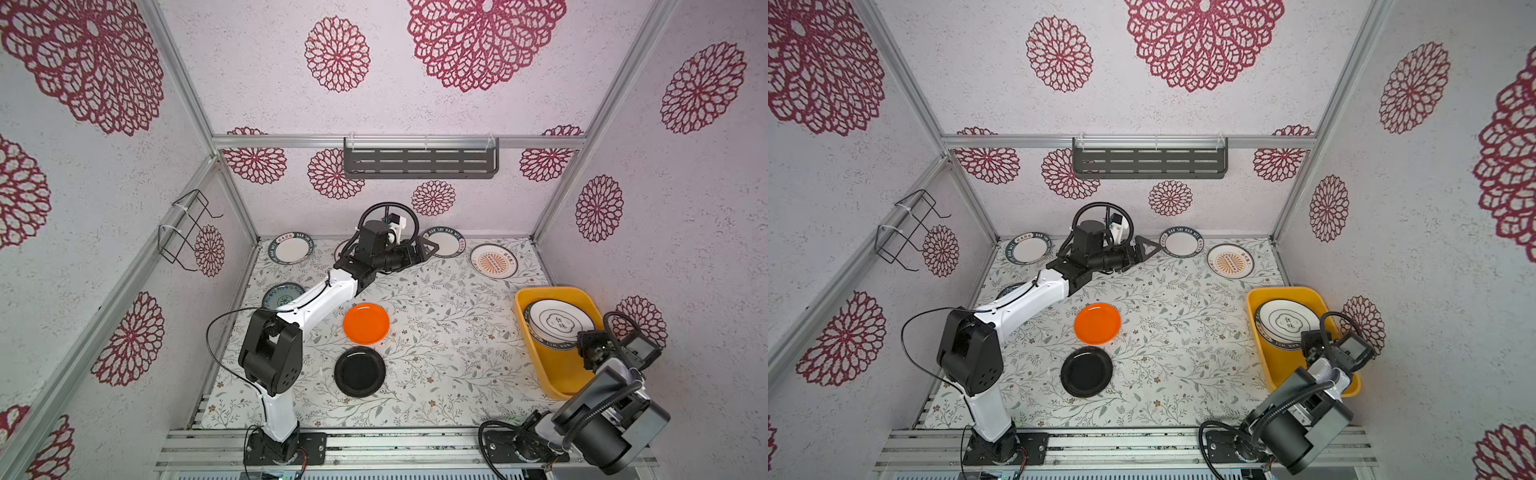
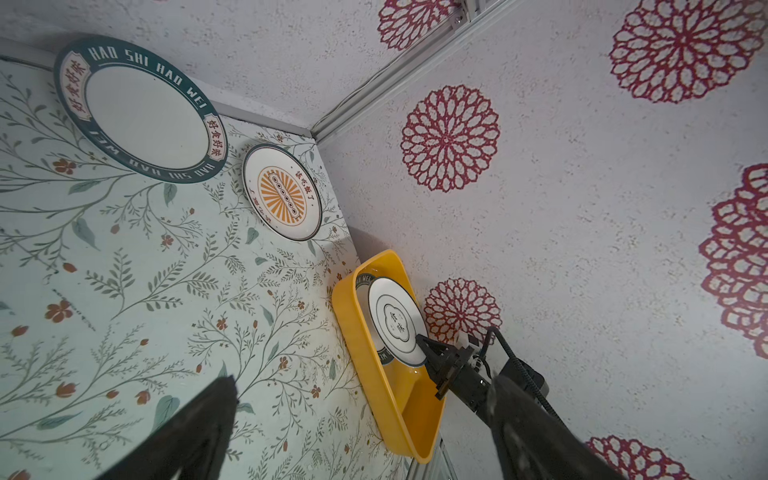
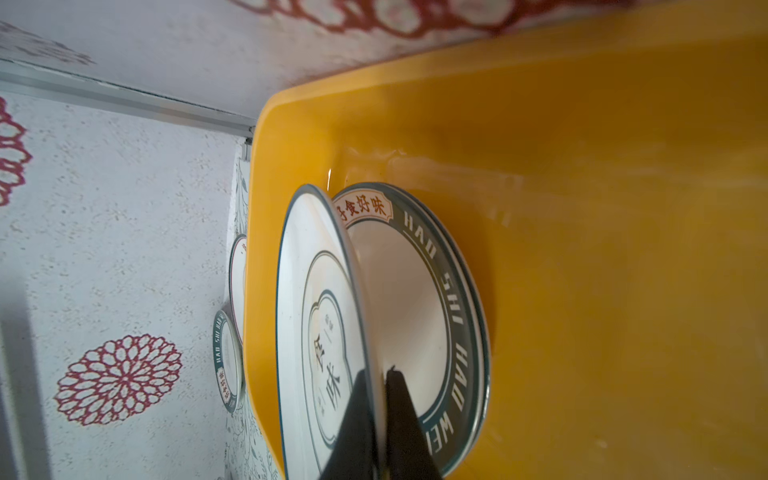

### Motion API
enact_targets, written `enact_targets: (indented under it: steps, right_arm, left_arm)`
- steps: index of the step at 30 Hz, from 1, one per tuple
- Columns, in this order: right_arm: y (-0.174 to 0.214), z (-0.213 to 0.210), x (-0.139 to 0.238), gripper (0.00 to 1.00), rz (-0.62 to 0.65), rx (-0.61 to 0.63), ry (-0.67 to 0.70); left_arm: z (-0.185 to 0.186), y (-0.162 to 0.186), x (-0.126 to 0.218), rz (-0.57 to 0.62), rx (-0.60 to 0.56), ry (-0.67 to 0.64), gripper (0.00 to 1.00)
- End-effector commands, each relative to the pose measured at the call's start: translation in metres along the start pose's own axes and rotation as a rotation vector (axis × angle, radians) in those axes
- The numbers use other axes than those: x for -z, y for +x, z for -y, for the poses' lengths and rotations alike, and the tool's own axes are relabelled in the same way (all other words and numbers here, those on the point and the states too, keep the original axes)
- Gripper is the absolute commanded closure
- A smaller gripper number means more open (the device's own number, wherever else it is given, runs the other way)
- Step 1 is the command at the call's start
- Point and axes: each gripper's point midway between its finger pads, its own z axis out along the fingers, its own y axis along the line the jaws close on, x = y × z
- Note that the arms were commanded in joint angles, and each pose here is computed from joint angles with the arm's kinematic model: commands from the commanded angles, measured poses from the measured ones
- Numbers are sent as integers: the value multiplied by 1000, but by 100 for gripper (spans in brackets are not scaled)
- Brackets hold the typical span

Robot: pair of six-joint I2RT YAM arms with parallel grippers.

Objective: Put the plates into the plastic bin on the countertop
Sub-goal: 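Carry the cloud-emblem plate into the yellow bin with the right gripper, then lower the cloud-emblem plate into the bin and open the right gripper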

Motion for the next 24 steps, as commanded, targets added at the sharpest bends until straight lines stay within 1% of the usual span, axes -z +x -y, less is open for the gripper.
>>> enact_targets:
  steps: [1,7,9,11,16,17,22,24]
  right_arm:
    - [-12,-16,-6,100,51,72,-39]
    - [-7,-6,-21,100,13,59,-8]
    - [-6,-2,-23,94,13,57,8]
    - [-4,0,-24,85,8,62,16]
    - [-1,3,-24,69,-12,86,45]
    - [0,3,-24,62,-16,91,46]
    - [0,3,-18,43,-15,118,75]
    - [-2,2,-14,35,-11,135,86]
  left_arm:
    - [-1,-15,1,32,-6,-3,3]
    - [-8,-16,5,34,-1,-26,3]
    - [-10,-16,5,36,1,-29,3]
    - [-11,-17,6,37,1,-32,3]
    - [-14,-14,5,31,5,-39,3]
    - [-15,-13,5,30,8,-42,3]
    - [-19,-11,7,34,14,-56,3]
    - [-23,-12,11,51,12,-81,3]
